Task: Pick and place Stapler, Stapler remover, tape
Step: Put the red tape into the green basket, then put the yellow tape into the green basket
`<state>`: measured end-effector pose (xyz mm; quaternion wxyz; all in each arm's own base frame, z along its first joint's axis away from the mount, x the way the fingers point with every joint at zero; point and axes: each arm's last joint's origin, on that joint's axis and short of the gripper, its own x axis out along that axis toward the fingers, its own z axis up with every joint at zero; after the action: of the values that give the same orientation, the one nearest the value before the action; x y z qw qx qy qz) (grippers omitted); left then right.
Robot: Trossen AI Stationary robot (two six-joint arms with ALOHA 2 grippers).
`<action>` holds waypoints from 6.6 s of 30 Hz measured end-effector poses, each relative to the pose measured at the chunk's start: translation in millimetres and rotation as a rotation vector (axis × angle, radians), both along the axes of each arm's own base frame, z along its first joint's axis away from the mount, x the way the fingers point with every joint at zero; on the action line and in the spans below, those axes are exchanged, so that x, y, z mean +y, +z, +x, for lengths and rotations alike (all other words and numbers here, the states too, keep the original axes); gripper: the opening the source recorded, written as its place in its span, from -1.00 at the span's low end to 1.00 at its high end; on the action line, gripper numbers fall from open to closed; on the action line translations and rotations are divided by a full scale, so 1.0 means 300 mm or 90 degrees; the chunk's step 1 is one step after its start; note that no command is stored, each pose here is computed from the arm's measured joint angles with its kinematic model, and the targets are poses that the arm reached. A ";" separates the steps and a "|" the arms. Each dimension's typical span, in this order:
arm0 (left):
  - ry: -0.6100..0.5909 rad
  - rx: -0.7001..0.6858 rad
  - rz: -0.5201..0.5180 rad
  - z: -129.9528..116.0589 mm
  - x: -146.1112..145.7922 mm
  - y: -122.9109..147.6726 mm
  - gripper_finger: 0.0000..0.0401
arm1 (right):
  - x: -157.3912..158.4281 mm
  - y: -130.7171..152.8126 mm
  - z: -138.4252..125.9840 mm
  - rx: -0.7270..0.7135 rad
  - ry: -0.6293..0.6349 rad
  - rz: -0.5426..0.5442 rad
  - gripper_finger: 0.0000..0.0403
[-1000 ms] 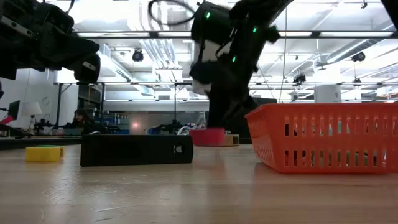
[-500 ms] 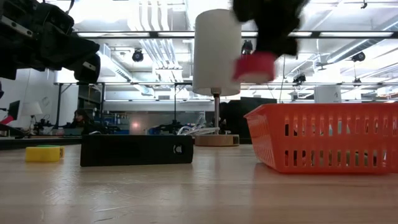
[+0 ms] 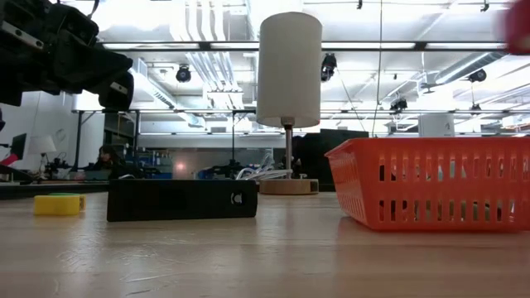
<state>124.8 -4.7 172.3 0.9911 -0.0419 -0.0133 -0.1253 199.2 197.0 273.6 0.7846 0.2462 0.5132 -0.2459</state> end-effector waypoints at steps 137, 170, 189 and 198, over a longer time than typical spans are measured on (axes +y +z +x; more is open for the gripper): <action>0.000 0.000 0.000 0.000 0.000 0.000 -0.80 | -0.350 -0.204 0.377 -0.007 -0.048 -0.086 -0.38; 0.000 0.000 0.000 0.000 0.000 0.000 -0.80 | -0.555 -0.174 0.522 -0.160 -0.002 -0.041 0.09; 0.000 0.000 0.000 0.000 0.000 0.000 -0.80 | -0.702 -0.252 0.633 -0.211 -0.010 -0.002 0.04; 0.001 0.015 0.000 0.002 0.000 -0.008 -0.80 | -0.772 -0.286 0.704 -0.190 -0.031 -0.011 0.04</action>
<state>125.4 -4.6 169.9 0.9913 -0.0436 -0.0017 -0.1241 410.4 -34.7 188.0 0.8480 0.2853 0.3828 -0.2303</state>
